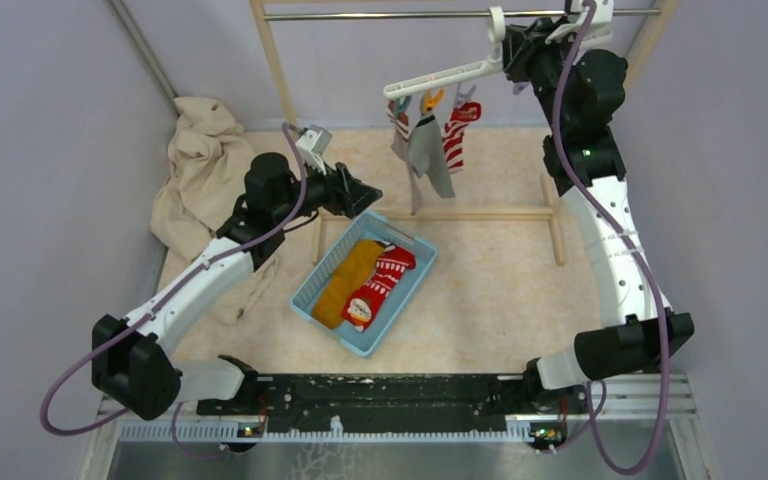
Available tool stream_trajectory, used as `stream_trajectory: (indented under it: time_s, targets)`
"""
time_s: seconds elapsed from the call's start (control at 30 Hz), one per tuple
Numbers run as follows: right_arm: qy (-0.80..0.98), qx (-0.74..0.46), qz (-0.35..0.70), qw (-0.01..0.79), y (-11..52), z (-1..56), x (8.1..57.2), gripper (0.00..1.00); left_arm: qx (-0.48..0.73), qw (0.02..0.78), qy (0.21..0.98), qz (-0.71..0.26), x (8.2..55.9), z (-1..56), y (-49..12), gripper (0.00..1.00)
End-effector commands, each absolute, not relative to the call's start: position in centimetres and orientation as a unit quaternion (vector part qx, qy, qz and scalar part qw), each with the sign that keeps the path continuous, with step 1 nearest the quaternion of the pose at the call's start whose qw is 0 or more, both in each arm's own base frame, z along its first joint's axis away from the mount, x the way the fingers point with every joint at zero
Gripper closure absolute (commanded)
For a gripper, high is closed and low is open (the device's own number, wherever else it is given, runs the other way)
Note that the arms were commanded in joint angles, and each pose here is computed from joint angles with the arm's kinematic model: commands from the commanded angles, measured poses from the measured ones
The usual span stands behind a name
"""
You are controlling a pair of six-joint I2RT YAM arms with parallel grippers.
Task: Clip the socks to the hanger
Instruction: Move the hanger to the clothesline.
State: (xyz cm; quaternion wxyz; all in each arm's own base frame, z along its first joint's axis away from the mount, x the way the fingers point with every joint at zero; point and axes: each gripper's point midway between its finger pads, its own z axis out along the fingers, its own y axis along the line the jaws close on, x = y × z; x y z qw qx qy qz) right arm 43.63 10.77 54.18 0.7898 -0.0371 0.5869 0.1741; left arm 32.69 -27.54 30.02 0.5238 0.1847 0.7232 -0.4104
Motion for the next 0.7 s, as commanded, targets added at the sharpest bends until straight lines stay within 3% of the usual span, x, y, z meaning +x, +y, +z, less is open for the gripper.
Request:
stream_trajectory:
  time_s: [0.0,0.43,0.67]
  targets:
    - [0.542,-0.068,0.220,0.809,13.2,57.5,40.9,0.80,0.197,0.529,0.719,-0.405,32.2,30.3,-27.7,0.25]
    - [0.547,-0.102,0.273,0.785,19.9,56.0,40.7,0.80,0.239,0.539,0.689,-0.421,29.1,33.7,-28.8,0.27]
    - [0.549,-0.122,0.297,0.772,23.2,55.6,40.5,0.80,0.238,0.538,0.693,-0.416,29.1,32.9,-28.8,0.26]
